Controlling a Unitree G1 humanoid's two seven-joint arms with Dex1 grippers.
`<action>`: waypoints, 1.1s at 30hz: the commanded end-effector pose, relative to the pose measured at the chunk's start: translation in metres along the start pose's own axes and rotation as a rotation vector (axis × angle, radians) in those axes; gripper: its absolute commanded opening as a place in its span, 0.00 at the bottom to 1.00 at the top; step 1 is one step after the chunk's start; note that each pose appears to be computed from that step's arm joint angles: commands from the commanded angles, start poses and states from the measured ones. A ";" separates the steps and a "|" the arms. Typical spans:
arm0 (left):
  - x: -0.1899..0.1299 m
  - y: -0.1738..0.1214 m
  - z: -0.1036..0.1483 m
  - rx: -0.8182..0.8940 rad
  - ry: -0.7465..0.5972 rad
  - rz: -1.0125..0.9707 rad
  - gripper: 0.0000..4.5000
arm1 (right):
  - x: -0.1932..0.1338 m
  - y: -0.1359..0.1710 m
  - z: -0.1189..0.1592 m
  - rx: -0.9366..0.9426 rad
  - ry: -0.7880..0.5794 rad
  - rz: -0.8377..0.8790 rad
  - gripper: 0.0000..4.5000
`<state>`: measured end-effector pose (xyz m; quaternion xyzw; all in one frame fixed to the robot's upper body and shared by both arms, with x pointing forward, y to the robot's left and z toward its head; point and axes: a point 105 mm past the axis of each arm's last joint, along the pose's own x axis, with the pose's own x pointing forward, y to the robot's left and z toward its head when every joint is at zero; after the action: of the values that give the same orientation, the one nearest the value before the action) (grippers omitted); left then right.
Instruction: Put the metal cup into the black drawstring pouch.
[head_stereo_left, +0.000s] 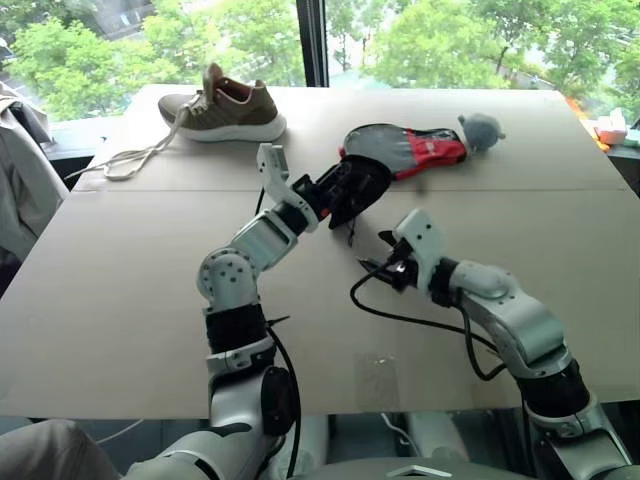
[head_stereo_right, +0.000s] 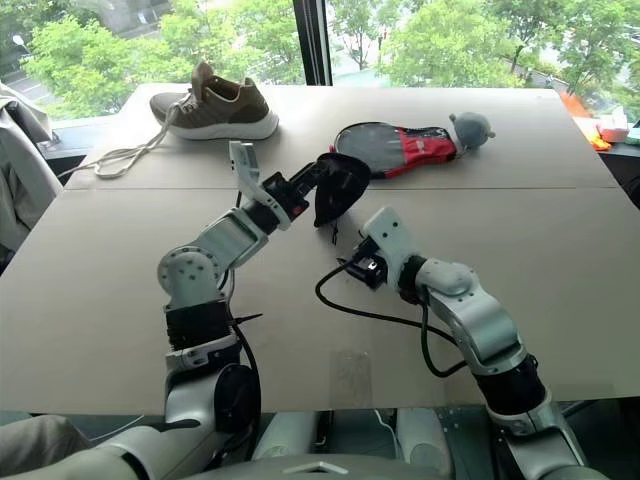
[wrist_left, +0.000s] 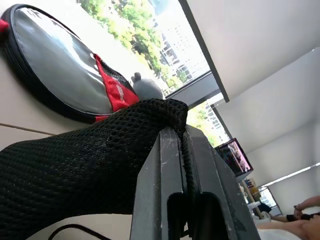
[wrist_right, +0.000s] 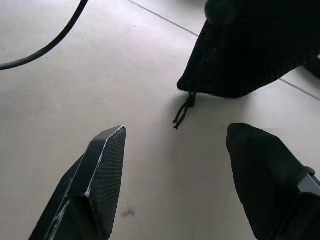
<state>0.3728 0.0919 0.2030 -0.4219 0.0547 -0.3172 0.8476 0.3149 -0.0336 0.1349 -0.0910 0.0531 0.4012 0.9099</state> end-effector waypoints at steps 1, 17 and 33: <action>0.003 -0.013 0.004 -0.082 -0.021 -0.064 0.00 | 0.012 0.000 0.002 0.001 -0.011 -0.043 0.72; 0.004 -0.022 0.010 -0.198 -0.038 -0.097 0.00 | 0.058 0.014 0.004 0.119 -0.039 -0.069 0.72; 0.005 -0.021 0.008 -0.210 -0.024 -0.093 0.00 | 0.055 -0.010 0.003 0.148 -0.066 -0.179 0.01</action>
<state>0.3723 0.0903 0.2094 -0.5223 0.0757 -0.3196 0.7870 0.3566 0.0022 0.1091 -0.0143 0.0834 0.3185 0.9441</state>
